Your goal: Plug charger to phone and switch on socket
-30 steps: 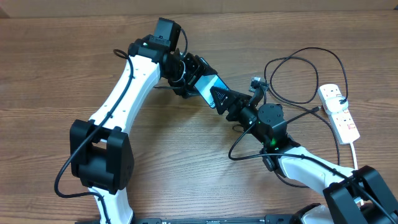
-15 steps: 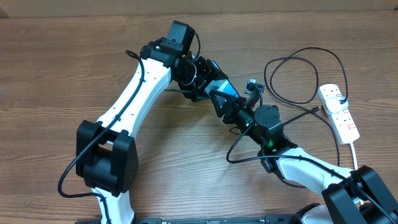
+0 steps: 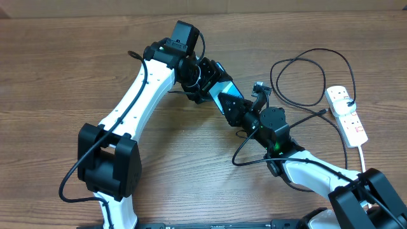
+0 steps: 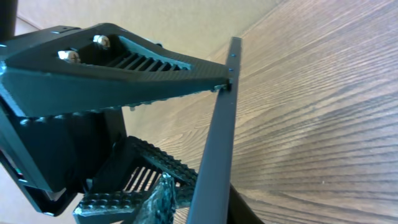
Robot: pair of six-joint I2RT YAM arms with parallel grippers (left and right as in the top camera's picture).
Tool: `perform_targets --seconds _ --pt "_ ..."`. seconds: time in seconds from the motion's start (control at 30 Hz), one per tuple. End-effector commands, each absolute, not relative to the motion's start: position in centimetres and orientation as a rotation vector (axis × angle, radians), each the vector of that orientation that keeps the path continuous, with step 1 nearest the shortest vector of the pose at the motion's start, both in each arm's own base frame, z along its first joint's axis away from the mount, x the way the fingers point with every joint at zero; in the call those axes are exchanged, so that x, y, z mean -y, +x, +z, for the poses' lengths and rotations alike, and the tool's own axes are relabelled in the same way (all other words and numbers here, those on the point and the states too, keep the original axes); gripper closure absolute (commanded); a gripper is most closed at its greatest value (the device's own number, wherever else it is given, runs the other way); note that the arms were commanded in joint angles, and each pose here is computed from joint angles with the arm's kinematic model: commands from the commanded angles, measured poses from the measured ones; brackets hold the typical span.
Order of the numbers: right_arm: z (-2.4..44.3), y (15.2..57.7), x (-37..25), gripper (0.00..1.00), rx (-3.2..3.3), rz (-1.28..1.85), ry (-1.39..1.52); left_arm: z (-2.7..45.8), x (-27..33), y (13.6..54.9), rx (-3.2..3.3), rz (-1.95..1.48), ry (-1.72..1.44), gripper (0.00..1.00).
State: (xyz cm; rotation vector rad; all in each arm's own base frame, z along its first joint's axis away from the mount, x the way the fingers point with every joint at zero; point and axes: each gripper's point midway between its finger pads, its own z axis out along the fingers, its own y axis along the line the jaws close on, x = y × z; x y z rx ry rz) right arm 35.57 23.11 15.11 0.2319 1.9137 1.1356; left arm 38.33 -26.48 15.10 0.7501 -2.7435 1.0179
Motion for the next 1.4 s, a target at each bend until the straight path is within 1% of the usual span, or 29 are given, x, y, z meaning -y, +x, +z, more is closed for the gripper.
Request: perform_targets --seconds 0.0,0.23,0.3,0.4,0.53,0.6,0.83,0.87,0.9,1.0,1.17,1.27,1.37 --pt "16.9 34.9 -24.6 0.85 -1.88 1.217 0.142 15.9 27.1 38.4 2.785 1.037 0.696 0.61" --pt "17.0 34.9 -24.6 0.92 -1.873 1.219 0.141 15.9 27.1 38.4 2.787 1.036 0.691 0.61" --pt "17.4 34.9 -24.7 0.92 -1.86 1.228 0.133 15.9 27.1 38.4 2.787 1.037 0.691 0.6" --pt "17.8 34.9 -24.7 0.93 -1.844 1.244 0.137 15.9 27.1 38.4 2.787 1.036 0.69 0.57" --pt "17.6 34.9 -24.7 0.95 -1.852 1.255 0.155 15.9 27.1 38.4 2.791 1.039 0.68 0.48" --pt "17.7 34.8 -24.8 0.96 -1.853 1.26 0.151 15.9 27.1 38.4 2.791 1.042 0.679 0.43" --pt "17.6 34.8 -24.8 0.96 -1.863 1.297 0.201 16.2 27.2 38.9 2.809 1.074 0.657 0.15" --pt "17.5 34.8 -24.8 0.96 -1.868 1.306 0.217 16.4 27.3 39.3 2.829 1.097 0.628 0.11" --pt "17.4 34.8 -24.7 0.96 -1.879 1.334 0.268 16.9 27.4 39.7 2.855 1.129 0.592 0.0" --pt "17.3 34.8 -24.7 0.96 -1.89 1.39 0.352 18.7 27.1 41.0 2.919 1.213 0.525 0.0" --pt "17.3 34.4 -25.0 0.96 -1.915 1.515 0.465 24.6 24.1 43.1 3.131 1.329 0.331 0.0" --pt "17.4 34.2 -25.0 0.96 -1.933 1.588 0.517 27.7 20.3 43.1 3.296 1.24 0.302 0.0" --pt "17.4 33.3 -25.4 0.96 -1.976 1.675 0.499 30.4 15.7 41.7 3.473 1.05 0.316 0.0"
